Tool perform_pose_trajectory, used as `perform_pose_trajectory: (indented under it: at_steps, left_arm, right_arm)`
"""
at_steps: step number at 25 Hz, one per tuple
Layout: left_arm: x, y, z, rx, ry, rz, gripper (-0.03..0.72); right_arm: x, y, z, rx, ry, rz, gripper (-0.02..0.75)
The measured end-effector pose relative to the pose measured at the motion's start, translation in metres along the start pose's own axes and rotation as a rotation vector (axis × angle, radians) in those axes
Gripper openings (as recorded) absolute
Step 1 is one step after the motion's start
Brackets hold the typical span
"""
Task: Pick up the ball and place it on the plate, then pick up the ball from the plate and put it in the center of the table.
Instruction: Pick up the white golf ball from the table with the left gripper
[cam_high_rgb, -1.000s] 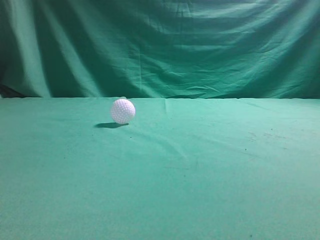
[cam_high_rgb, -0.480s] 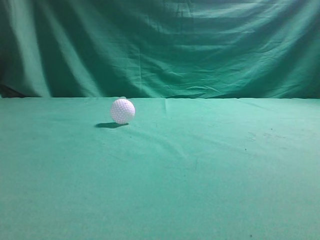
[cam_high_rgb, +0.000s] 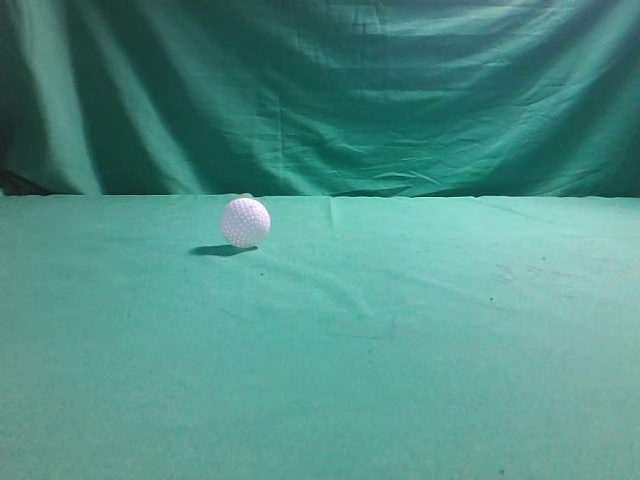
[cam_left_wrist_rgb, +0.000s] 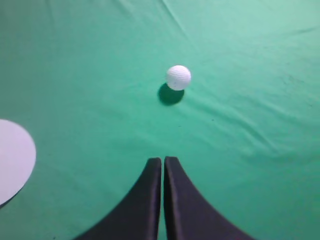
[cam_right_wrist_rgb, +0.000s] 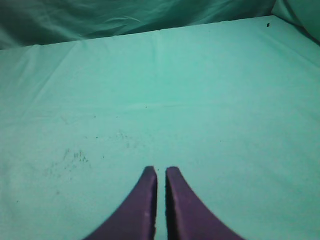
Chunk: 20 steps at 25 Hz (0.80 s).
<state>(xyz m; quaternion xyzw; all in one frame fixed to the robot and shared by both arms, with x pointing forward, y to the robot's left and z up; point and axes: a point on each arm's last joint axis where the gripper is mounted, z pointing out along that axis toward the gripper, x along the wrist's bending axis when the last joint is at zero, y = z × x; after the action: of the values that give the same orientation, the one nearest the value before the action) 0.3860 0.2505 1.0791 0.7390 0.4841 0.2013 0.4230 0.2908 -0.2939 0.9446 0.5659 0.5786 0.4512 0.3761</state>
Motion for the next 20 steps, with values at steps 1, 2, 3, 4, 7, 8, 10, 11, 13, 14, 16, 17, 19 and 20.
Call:
perform_pose_trajectory:
  at_steps: [1,2,3,4,7,8,10,11,13,14,16,17,19,20]
  left_arm:
    - [0.000,0.006,0.008,0.028,-0.024,0.015,0.000]
    - [-0.002,0.012,0.014,0.042,-0.043,0.033,0.000]
    - [-0.003,0.019,0.022,0.063,-0.065,0.043,0.000]
    - [-0.004,0.025,0.032,0.085,-0.084,0.053,0.000]
    - [-0.014,0.038,0.062,0.163,-0.141,0.129,0.000]
    - [-0.018,0.040,0.074,0.200,-0.154,0.159,0.000]
    - [-0.024,0.047,0.097,0.253,-0.167,0.192,0.000]
    - [-0.025,0.050,0.109,0.280,-0.166,0.200,0.000]
    - [-0.027,0.056,0.132,0.325,-0.162,0.201,0.000]
    - [-0.026,0.060,0.143,0.341,-0.161,0.200,0.000]
    - [-0.026,0.067,0.162,0.370,-0.168,0.194,0.000]
    - [-0.025,0.071,0.172,0.383,-0.170,0.196,0.000]
    - [-0.024,0.076,0.189,0.414,-0.181,0.199,0.000]
    - [-0.024,0.079,0.197,0.432,-0.187,0.200,0.000]
  right_arm:
    - [0.000,0.000,0.000,0.000,0.000,0.000,0.049]
    - [0.000,0.000,0.000,0.000,0.000,0.000,0.049]
    - [0.000,0.000,0.000,0.000,0.000,0.000,0.049]
    - [0.000,0.000,0.000,0.000,0.000,0.000,0.049]
    - [0.000,0.000,0.000,0.000,0.000,0.000,0.049]
    - [0.000,0.000,0.000,0.000,0.000,0.000,0.049]
    - [0.000,0.000,0.000,0.000,0.000,0.000,0.049]
    - [0.000,0.000,0.000,0.000,0.000,0.000,0.049]
    - [0.000,0.000,0.000,0.000,0.000,0.000,0.049]
    - [0.000,0.000,0.000,0.000,0.000,0.000,0.049]
    - [0.000,0.000,0.000,0.000,0.000,0.000,0.049]
    - [0.000,0.000,0.000,0.000,0.000,0.000,0.049]
    - [0.000,0.000,0.000,0.000,0.000,0.000,0.049]
    - [0.000,0.000,0.000,0.000,0.000,0.000,0.049]
